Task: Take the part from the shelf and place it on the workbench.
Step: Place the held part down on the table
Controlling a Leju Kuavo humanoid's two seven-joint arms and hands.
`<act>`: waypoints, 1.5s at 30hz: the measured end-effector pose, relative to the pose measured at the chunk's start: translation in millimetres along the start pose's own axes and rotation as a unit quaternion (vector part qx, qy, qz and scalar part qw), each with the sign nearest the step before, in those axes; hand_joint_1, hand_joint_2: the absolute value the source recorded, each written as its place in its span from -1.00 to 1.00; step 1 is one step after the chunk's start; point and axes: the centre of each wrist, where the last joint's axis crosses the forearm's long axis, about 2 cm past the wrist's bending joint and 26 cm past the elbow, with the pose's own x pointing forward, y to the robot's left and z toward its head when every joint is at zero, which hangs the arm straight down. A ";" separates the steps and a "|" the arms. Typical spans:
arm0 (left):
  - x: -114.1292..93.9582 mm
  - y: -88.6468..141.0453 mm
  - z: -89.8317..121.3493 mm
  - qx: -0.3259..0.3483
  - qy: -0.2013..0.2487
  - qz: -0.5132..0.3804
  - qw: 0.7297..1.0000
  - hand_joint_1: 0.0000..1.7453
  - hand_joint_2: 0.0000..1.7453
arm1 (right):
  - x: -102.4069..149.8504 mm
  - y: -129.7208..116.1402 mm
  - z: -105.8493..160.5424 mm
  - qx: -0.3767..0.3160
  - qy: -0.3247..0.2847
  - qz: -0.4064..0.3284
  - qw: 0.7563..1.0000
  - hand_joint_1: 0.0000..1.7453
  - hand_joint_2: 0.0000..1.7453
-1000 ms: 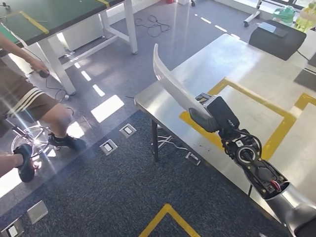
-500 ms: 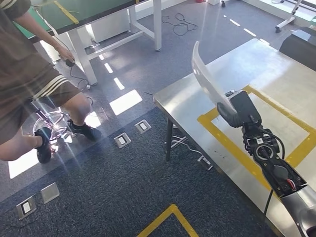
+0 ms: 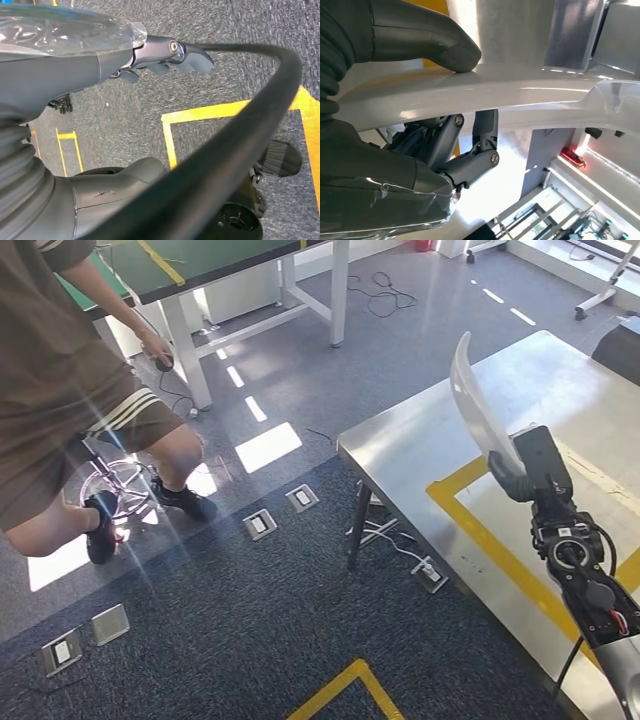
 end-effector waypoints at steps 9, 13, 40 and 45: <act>0.0 -0.2 0.0 0.000 0.000 0.001 1.000 -1.00 1.00 | -11.0 -12.4 3.2 -0.035 0.017 -0.006 0.999 1.00 1.00; -0.3 -0.3 0.0 -0.002 0.001 0.001 1.000 -1.00 1.00 | -25.0 -30.3 10.4 -0.078 0.034 -0.015 0.996 1.00 1.00; -1.3 -2.1 0.1 -0.013 -0.023 -0.021 0.999 -1.00 1.00 | -90.2 -141.2 68.9 -0.322 0.154 0.002 0.934 -1.00 -1.00; -0.4 -2.2 0.2 -0.012 -0.029 -0.023 0.999 -1.00 1.00 | -94.0 -144.2 70.1 -0.329 0.158 -0.001 0.931 -1.00 -1.00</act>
